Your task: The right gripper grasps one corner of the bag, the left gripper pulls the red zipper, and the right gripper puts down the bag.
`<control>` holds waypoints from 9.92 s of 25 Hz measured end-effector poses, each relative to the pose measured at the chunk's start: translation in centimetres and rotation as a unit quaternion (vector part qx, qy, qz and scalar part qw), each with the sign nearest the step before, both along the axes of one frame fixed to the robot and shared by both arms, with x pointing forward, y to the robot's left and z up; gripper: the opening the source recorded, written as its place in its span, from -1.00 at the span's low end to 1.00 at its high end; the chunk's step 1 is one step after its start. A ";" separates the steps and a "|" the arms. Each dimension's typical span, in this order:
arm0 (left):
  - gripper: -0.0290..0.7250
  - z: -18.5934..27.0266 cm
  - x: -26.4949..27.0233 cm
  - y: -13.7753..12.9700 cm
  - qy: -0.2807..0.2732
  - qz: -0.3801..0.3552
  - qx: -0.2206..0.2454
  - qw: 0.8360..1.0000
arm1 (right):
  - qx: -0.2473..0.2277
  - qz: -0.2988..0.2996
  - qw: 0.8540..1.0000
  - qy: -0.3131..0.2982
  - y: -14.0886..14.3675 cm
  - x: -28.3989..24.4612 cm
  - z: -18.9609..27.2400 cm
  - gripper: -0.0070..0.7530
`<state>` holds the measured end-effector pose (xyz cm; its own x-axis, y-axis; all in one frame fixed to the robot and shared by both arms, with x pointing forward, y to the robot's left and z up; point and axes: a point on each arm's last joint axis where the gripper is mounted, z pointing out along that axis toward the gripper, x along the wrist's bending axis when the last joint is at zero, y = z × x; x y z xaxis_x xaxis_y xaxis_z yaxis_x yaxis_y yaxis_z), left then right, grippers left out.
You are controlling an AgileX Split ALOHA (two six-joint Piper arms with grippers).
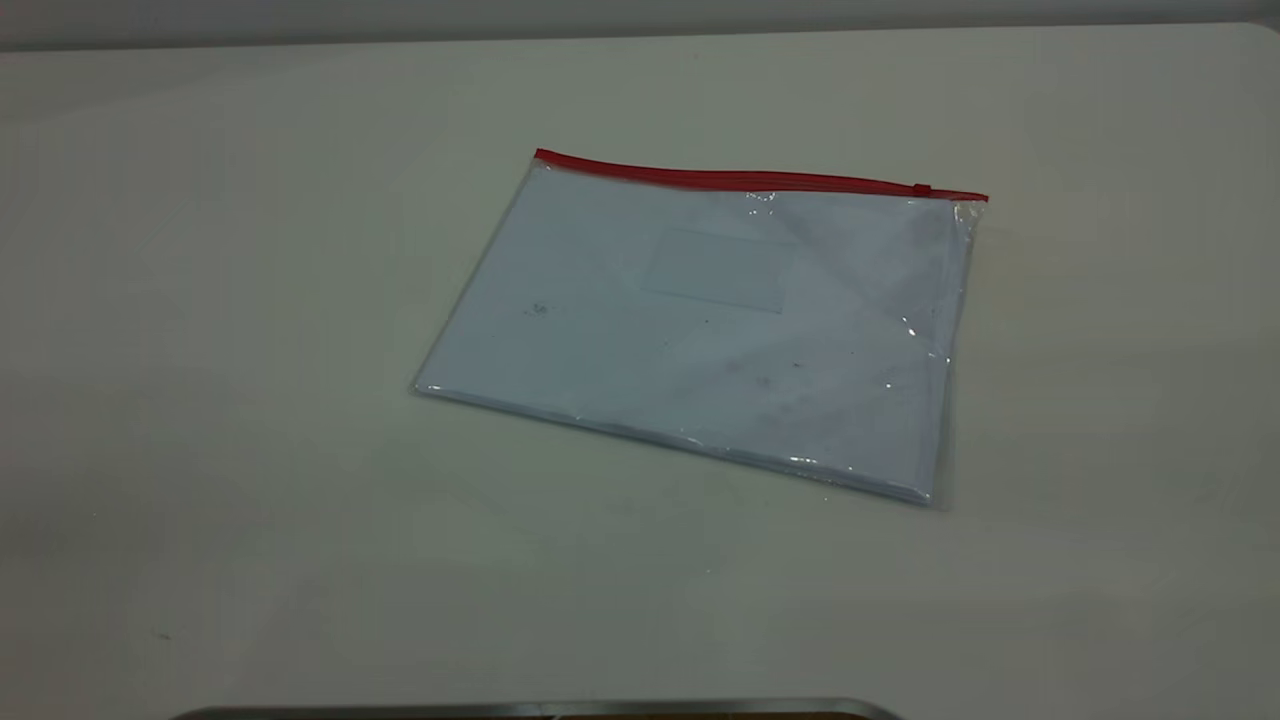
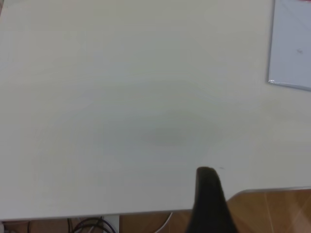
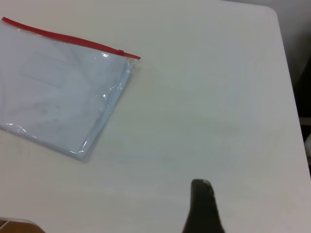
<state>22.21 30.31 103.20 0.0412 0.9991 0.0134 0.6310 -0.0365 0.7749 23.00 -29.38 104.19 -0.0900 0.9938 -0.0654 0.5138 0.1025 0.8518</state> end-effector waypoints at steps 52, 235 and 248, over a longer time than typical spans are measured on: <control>0.64 5.7 27.4 -1.6 0.125 -0.004 -0.020 0.992 | 0.059 -0.059 0.991 0.103 -0.3 11.4 4.3 0.57; -0.80 -16.3 42.2 -20.3 0.047 -0.576 -0.031 0.815 | 0.106 0.635 0.748 0.159 17.5 47.5 -21.0 -0.89; -0.80 -17.0 43.6 -15.7 0.091 -0.537 -0.017 0.838 | 0.163 0.528 0.816 0.170 6.8 50.3 -20.8 -0.89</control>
<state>65.83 14.58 86.19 0.9161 0.3830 -0.1188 0.3556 -0.6389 0.6822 73.27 -22.61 83.41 -0.8647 0.3104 0.3949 0.4987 0.4369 0.7486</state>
